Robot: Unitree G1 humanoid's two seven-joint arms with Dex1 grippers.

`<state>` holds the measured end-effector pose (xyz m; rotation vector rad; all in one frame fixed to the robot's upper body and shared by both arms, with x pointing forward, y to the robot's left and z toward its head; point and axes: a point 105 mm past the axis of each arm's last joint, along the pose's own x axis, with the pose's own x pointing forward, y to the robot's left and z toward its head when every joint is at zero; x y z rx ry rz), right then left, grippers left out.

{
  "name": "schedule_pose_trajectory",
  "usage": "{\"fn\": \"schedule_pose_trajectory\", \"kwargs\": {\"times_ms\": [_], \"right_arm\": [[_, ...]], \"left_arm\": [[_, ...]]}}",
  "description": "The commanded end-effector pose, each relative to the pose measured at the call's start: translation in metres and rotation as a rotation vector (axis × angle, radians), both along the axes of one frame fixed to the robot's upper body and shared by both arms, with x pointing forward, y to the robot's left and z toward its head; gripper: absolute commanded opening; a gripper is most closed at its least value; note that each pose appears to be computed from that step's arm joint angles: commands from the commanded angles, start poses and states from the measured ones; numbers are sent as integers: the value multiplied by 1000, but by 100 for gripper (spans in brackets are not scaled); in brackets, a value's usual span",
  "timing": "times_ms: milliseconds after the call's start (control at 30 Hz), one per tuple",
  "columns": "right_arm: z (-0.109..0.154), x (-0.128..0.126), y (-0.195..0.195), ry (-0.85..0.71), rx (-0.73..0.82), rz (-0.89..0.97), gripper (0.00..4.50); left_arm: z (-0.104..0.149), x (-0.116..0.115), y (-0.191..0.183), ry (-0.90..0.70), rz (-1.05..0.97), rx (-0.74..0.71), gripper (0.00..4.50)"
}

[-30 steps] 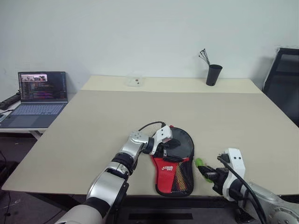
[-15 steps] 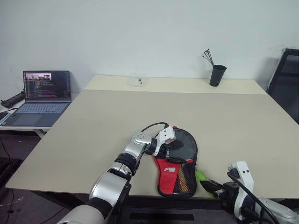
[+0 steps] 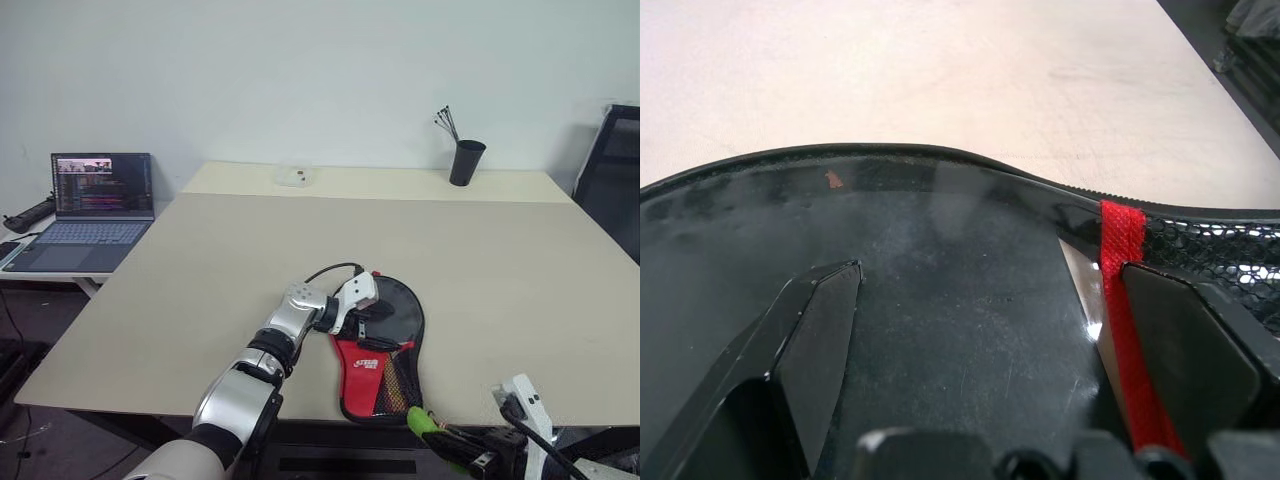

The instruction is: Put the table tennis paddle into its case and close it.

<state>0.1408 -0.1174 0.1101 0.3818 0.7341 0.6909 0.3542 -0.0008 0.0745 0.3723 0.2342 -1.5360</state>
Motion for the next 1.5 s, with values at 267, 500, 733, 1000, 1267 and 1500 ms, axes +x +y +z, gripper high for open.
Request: {"fn": "schedule_pose_trajectory", "kwargs": {"times_ms": [267, 500, 733, 1000, 1267, 1500], "right_arm": [[8, -8, 16, 49, 58, 55, 1], [7, -8, 19, 34, 42, 102, 62], [9, -11, 19, -77, -42, 231, 217], [21, 11, 10, -278, -63, 232, 217], [41, 65, -1, -485, -73, 181, 217], [51, 115, -6, -643, -100, 167, 217]], "left_arm": [[-34, -16, 2, 77, -26, 104, 450], [-34, -16, 2, 77, -26, 100, 450], [-34, -16, 1, 77, -26, 96, 450], [-33, -17, -1, 78, -32, 86, 450], [-2, -11, 4, 14, -56, -3, 450], [44, -10, 36, -54, 0, -106, 450]]}}
